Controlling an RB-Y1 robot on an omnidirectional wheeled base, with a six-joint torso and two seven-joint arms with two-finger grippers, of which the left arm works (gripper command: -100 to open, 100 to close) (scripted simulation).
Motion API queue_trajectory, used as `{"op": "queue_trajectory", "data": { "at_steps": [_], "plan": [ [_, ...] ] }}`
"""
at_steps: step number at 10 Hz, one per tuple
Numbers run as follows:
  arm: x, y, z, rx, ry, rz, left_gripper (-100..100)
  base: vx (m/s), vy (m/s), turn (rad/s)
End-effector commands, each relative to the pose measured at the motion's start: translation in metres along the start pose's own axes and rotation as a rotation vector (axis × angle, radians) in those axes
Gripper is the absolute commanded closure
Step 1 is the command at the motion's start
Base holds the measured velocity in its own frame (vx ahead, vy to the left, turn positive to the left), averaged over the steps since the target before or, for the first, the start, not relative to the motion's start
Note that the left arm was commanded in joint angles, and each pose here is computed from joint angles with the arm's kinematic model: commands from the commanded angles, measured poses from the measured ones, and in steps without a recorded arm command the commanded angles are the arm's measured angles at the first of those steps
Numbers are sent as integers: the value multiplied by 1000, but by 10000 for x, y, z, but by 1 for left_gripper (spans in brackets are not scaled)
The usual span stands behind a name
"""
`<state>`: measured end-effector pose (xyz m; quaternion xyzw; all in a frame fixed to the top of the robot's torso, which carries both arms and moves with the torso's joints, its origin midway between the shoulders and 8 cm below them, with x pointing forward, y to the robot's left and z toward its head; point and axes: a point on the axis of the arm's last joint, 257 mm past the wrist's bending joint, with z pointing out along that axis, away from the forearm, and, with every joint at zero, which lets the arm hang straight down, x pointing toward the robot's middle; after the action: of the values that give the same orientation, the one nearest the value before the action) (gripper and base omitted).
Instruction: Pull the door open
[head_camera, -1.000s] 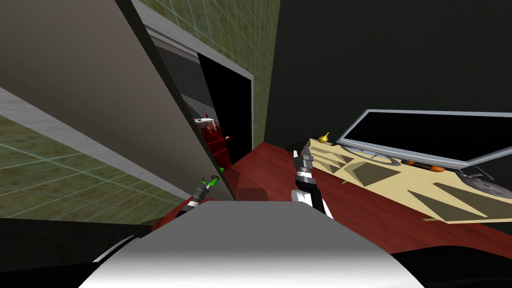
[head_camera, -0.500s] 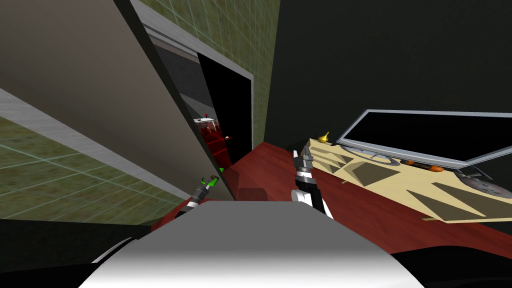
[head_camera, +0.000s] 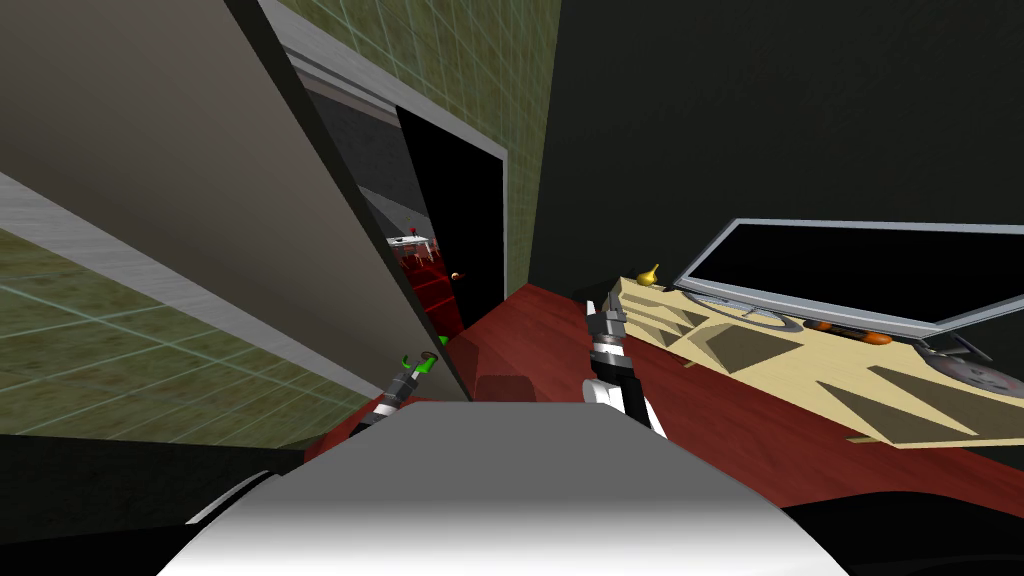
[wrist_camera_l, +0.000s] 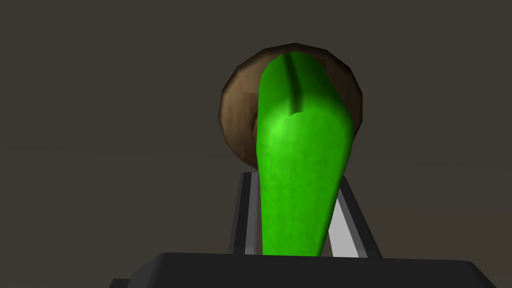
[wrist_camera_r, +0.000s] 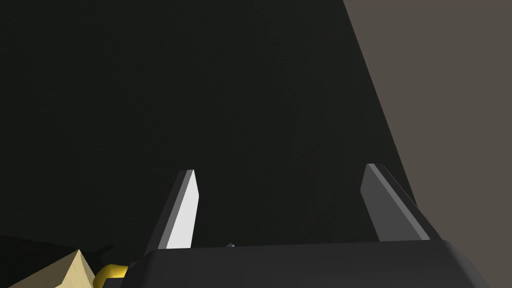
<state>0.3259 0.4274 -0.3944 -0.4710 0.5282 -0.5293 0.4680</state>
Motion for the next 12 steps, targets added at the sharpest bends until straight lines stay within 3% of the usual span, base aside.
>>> {"op": "queue_trajectory", "data": {
  "at_steps": [1,3,4,12],
  "plan": [
    [-10,0,-13,-1,-2,1,100,-2,4,11],
    [-10,0,-13,-1,-2,1,100,2,-4,-12],
    [171,17,110,-2,46,-7,100,-38,65,185],
    [171,17,110,-2,46,-7,100,-4,7,21]
  ]
}}
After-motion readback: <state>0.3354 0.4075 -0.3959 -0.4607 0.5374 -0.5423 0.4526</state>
